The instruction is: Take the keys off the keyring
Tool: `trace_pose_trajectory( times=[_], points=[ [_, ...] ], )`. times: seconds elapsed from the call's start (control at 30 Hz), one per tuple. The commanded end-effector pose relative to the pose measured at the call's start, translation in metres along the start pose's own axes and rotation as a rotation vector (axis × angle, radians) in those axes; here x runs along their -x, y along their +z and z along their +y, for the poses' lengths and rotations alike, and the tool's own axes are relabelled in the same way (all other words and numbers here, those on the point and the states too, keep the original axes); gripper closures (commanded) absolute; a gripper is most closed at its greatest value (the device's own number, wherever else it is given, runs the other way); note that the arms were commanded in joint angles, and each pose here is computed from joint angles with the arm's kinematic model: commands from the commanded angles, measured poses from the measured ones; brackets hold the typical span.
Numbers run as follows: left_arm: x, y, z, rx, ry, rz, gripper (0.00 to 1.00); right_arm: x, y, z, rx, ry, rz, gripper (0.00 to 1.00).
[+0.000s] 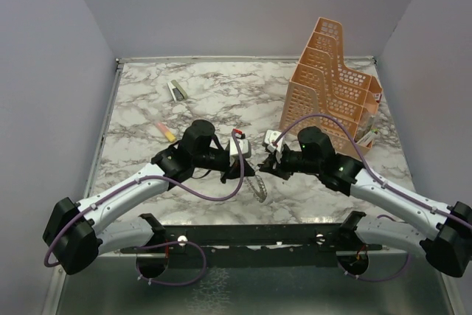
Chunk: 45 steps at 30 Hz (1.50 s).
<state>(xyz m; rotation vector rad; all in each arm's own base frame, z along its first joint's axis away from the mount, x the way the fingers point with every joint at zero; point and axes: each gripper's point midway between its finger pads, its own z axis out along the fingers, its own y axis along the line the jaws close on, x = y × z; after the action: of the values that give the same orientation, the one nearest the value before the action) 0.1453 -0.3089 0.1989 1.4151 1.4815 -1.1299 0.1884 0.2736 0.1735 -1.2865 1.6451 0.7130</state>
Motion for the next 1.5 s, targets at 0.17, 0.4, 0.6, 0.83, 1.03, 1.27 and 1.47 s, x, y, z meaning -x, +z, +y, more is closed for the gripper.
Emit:
trace_pose_trajectory(
  times=[0.17, 0.4, 0.6, 0.83, 1.03, 1.27, 1.47],
  points=[
    [0.023, -0.005, -0.019, -0.075, 0.054, -0.064, 1.0, -0.002, 0.01, -0.001, 0.037, -0.027, 0.019, 1.0],
    [0.026, -0.006, -0.012, -0.029, 0.062, -0.078, 1.0, -0.008, 0.015, 0.006, 0.089, -0.032, 0.042, 0.99],
    [0.027, -0.007, -0.009, -0.004, 0.066, -0.087, 1.0, -0.008, 0.016, 0.009, 0.091, -0.034, 0.01, 0.97],
    [0.027, -0.007, -0.006, 0.008, 0.063, -0.084, 1.0, 0.004, 0.004, 0.003, 0.016, -0.043, -0.077, 0.55],
    [0.025, -0.009, -0.005, 0.018, 0.066, -0.075, 1.0, 0.023, -0.014, 0.005, -0.02, -0.093, -0.194, 0.51],
    [0.024, -0.008, -0.005, 0.014, 0.063, -0.071, 1.0, 0.043, -0.026, 0.029, 0.101, -0.157, -0.271, 0.54],
    [0.024, -0.008, -0.006, 0.011, 0.063, -0.071, 1.0, 0.04, -0.024, 0.04, 0.177, -0.146, -0.242, 0.64]
  ],
)
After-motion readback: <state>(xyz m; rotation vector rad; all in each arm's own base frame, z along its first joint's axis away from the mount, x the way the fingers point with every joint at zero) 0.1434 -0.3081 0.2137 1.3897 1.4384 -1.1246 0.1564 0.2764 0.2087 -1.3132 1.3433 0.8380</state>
